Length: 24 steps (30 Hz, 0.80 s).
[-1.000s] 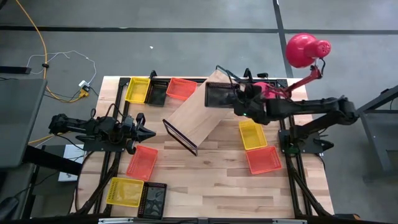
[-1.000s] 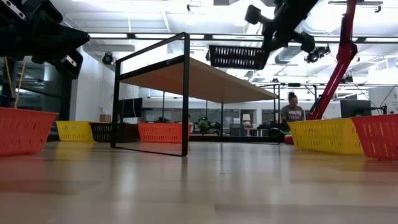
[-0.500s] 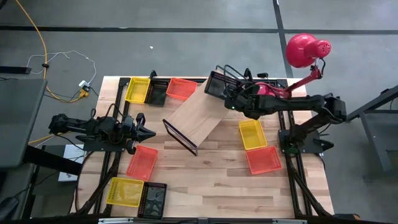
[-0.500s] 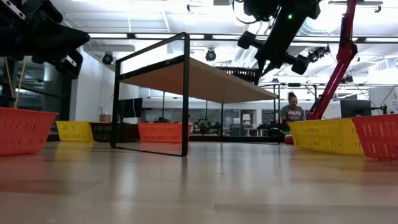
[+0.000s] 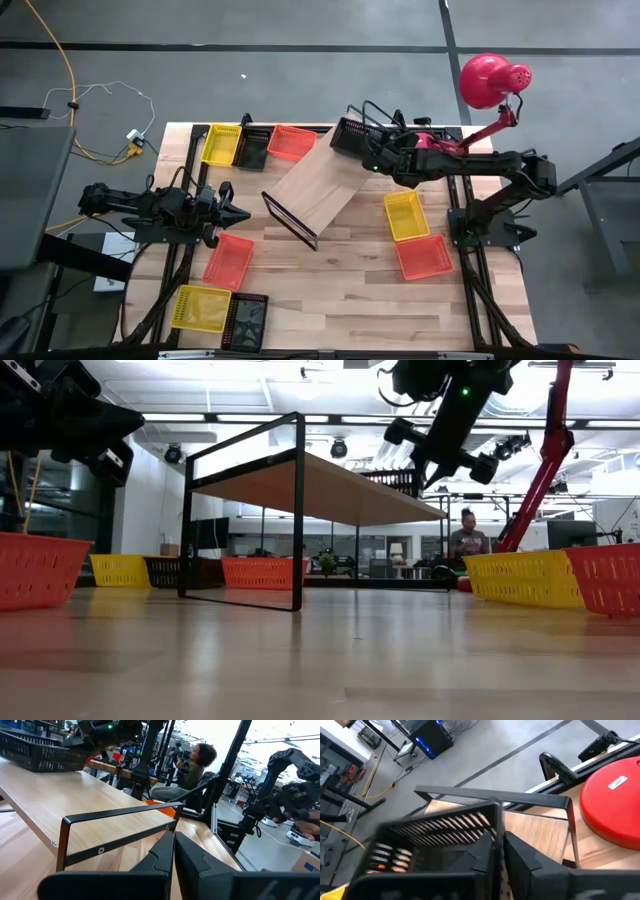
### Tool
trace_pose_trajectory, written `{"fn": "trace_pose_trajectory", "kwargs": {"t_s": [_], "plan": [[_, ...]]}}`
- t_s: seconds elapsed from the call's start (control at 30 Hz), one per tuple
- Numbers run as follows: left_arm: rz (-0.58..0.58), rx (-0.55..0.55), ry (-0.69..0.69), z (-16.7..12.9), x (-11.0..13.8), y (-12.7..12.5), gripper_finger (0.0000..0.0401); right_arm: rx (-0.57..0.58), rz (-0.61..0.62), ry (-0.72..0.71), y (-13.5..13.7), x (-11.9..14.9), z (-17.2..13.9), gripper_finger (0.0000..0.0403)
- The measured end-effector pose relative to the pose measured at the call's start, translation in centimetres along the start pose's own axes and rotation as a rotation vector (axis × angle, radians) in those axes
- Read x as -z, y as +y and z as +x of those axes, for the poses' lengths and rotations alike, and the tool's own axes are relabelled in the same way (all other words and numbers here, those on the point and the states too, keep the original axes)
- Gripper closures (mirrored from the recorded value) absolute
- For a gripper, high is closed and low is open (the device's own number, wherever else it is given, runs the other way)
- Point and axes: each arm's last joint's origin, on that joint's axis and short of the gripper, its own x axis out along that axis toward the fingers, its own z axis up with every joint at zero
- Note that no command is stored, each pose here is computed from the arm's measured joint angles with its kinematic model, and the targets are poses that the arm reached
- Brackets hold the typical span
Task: Stack baskets on shelf by color
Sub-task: Put the top right black basket on the shelf
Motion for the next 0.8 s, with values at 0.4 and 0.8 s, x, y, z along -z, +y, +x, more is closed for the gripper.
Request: {"fn": "trace_pose_trajectory", "kwargs": {"t_s": [0.4, 0.8], "plan": [[0.0, 0.0, 0.0, 0.0, 0.0, 0.0, 0.0398, -0.024, -0.009, -0.087, 0.2, -0.9, -0.5, 0.0246], [0.0, 0.0, 0.0, 0.0, 0.0, 0.0, 0.0398, -0.26, -0.315, -0.079, 2.2, -1.6, -4.3, 0.0246]]}}
